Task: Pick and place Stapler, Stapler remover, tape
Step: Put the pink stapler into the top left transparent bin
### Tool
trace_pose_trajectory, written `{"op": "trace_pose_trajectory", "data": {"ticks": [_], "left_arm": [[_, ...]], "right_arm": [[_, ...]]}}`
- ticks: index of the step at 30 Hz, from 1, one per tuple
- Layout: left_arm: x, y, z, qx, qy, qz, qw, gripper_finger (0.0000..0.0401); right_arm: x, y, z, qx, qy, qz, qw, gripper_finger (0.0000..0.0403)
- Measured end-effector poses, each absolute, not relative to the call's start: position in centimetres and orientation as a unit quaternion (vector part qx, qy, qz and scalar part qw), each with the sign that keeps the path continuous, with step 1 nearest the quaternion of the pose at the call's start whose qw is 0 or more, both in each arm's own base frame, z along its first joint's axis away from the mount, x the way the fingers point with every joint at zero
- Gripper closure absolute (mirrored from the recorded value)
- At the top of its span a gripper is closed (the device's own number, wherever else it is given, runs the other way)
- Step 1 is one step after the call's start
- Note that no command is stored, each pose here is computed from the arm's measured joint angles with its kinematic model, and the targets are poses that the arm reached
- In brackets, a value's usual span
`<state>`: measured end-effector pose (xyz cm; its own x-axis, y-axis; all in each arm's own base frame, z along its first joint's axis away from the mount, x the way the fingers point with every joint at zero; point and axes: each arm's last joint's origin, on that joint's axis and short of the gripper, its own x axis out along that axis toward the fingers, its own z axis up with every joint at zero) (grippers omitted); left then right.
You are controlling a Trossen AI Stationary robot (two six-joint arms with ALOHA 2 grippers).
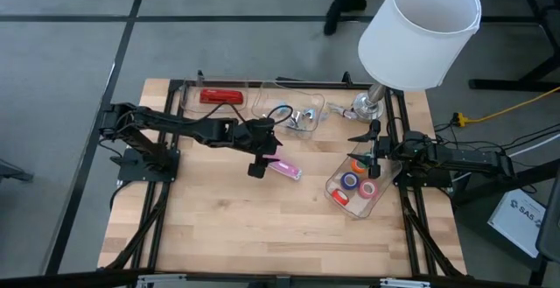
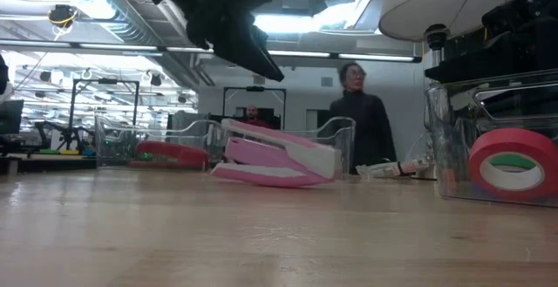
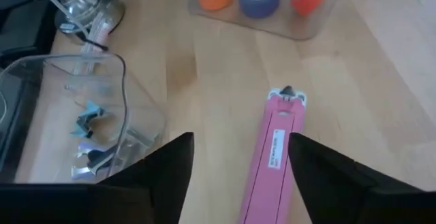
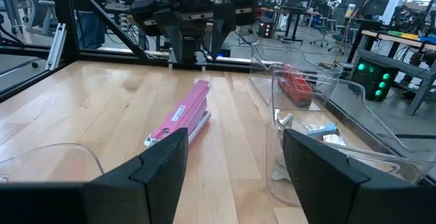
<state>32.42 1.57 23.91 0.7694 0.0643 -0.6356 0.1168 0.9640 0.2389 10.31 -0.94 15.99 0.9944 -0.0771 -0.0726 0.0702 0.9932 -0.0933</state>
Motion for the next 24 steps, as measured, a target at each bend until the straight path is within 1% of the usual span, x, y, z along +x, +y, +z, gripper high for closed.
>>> {"op": "trace_pose_trajectory", "data": {"ticks": [6, 13, 17, 20, 24], "left_arm": [[32.4, 1.6, 23.9, 0.126, 0.341, -0.01, 0.931, 0.0155], [32.7, 2.0, 24.0, 0.103, 0.353, 0.008, 0.93, 0.0154], [33.8, 2.4, 24.2, 0.116, 0.401, 0.014, 0.908, 0.0155], [34.8, 2.3, 23.7, 0.143, 0.435, -0.004, 0.889, 0.0156], [36.1, 2.2, 23.1, 0.17, 0.453, -0.022, 0.875, 0.0155]], "right_arm": [[10.3, -0.9, 16.0, -0.045, 0.038, -0.037, 0.998, 0.0163], [10.3, -0.9, 16.0, -0.045, 0.038, -0.037, 0.998, 0.0163], [10.3, -0.9, 16.0, -0.045, 0.038, -0.037, 0.998, 0.0163], [10.3, -0.9, 16.0, -0.045, 0.038, -0.037, 0.998, 0.0163], [10.3, -0.9, 16.0, -0.045, 0.038, -0.037, 0.998, 0.0163]]}}
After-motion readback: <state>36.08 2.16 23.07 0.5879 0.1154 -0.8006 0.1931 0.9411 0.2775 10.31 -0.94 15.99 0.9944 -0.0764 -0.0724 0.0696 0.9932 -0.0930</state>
